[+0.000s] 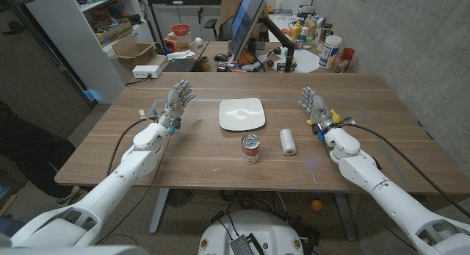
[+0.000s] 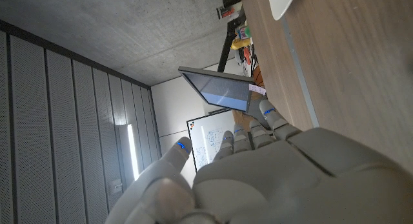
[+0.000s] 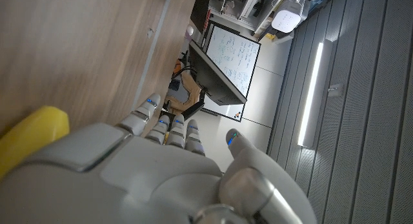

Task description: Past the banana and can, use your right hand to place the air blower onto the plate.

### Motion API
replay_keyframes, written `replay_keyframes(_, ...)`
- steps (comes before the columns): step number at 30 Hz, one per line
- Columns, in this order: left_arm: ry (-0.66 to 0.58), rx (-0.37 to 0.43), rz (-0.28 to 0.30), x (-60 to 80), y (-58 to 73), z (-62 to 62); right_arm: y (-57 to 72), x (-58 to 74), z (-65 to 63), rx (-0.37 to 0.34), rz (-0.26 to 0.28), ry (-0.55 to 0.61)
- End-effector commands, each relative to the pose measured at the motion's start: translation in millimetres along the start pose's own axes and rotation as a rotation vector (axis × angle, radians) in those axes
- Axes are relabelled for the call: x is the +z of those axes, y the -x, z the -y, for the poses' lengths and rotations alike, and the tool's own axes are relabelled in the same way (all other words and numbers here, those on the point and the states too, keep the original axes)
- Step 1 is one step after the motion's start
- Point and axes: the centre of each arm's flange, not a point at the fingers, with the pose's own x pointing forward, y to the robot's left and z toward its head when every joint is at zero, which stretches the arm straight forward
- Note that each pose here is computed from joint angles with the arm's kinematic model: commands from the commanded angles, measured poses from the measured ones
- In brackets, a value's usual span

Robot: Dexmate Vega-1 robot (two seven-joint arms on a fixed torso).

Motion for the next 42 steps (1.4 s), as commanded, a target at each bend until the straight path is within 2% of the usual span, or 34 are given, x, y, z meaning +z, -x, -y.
replay_keyframes(1,0.015,-0.07,0.004,-0.8,10.4,-33.9,26.5,28.0,-41.2,-0.074,0.047,0.015)
replay_keyframes(6,0.009,-0.058,0.01,0.7,7.8,-37.0,15.6,27.9,-39.5,-0.053,0.066,0.014)
replay_keyframes(12,0.012,-0.05,0.025,2.0,3.0,-35.1,-0.7,35.3,-29.5,-0.029,0.092,0.047)
replay_keyframes(20,0.004,-0.033,0.036,5.4,-2.1,-27.1,-19.9,54.3,-12.9,0.027,0.151,0.099)
replay_keyframes(25,-0.006,-0.052,0.05,10.7,-4.9,-17.9,-24.9,72.3,-0.2,0.078,0.177,0.161)
replay_keyframes(31,0.002,-0.074,0.044,6.7,-8.0,-5.7,-20.0,97.1,18.2,0.12,0.211,0.27)
replay_keyframes(35,0.017,-0.093,0.04,2.4,-9.2,1.6,-10.9,110.4,30.6,0.111,0.247,0.297)
replay_keyframes(42,0.022,-0.115,0.054,3.1,-8.7,7.7,11.8,134.3,49.2,0.123,0.254,0.446)
